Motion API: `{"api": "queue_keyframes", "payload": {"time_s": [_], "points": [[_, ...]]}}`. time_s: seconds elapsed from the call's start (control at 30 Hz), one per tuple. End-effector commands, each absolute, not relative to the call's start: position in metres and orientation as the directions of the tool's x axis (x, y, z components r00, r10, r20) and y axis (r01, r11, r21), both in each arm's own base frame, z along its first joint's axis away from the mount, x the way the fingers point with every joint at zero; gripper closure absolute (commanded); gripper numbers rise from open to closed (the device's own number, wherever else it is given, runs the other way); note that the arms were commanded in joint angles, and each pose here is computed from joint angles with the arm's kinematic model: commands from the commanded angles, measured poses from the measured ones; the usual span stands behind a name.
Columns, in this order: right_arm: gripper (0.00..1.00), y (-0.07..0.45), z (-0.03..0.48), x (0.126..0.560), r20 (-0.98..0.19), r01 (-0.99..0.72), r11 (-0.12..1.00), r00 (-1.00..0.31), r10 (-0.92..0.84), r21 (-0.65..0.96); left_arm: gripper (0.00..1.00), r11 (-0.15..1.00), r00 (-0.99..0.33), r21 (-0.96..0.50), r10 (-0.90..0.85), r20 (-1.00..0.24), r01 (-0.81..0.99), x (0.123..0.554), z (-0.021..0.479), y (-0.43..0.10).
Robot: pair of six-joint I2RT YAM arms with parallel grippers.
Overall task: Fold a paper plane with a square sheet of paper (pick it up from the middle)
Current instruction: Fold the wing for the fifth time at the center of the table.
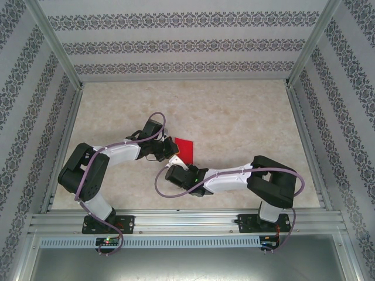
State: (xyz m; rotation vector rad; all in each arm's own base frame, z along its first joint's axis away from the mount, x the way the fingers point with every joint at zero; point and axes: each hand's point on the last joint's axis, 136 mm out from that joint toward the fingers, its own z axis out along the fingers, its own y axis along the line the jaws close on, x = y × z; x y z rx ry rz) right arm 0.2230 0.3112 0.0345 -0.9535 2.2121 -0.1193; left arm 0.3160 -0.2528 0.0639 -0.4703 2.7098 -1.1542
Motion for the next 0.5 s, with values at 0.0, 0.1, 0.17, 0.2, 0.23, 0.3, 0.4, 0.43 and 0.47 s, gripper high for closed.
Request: {"api": "queue_keyframes", "payload": {"time_s": [0.0, 0.1, 0.17, 0.2, 0.23, 0.3, 0.4, 0.43, 0.47], "points": [[0.73, 0.3144, 0.0416, 0.2254, -0.578, -0.587, 0.71, -0.445, -0.684, -0.388, 0.92, 0.645, -0.933, -0.732, -0.359, -0.035, -0.221, 0.3163, 0.0705, -0.249], [0.78, 0.3162, 0.0436, 0.2252, -0.585, -0.586, 0.711, -0.439, -0.682, -0.389, 0.92, 0.646, -0.933, -0.73, -0.358, -0.032, -0.223, 0.3157, 0.0703, -0.249], [0.81, 0.3161, 0.0424, 0.2256, -0.581, -0.585, 0.711, -0.443, -0.683, -0.39, 0.92, 0.647, -0.933, -0.729, -0.358, -0.03, -0.224, 0.3154, 0.0698, -0.2487], [0.84, 0.3162, 0.042, 0.2257, -0.577, -0.584, 0.71, -0.445, -0.685, -0.393, 0.92, 0.647, -0.933, -0.728, -0.358, -0.031, -0.224, 0.3152, 0.0696, -0.2487], [0.86, 0.3147, 0.041, 0.2262, -0.57, -0.579, 0.71, -0.449, -0.689, -0.401, 0.92, 0.648, -0.933, -0.727, -0.359, -0.031, -0.226, 0.3153, 0.0693, -0.2483], [0.89, 0.3132, 0.0401, 0.2272, -0.56, -0.572, 0.706, -0.45, -0.696, -0.417, 0.92, 0.649, -0.933, -0.726, -0.359, -0.029, -0.227, 0.3147, 0.0688, -0.2481], [0.94, 0.3108, 0.0412, 0.2295, -0.552, -0.557, 0.705, -0.451, -0.701, -0.439, 0.92, 0.65, -0.932, -0.724, -0.361, -0.028, -0.23, 0.314, 0.0685, -0.2475], [0.94, 0.3102, 0.0413, 0.2294, -0.551, -0.557, 0.704, -0.451, -0.702, -0.441, 0.92, 0.651, -0.932, -0.723, -0.361, -0.027, -0.231, 0.3139, 0.0684, -0.2473], [0.95, 0.3102, 0.0417, 0.2298, -0.555, -0.555, 0.706, -0.451, -0.7, -0.439, 0.92, 0.65, -0.932, -0.725, -0.362, -0.028, -0.23, 0.3141, 0.0691, -0.2475]]}}
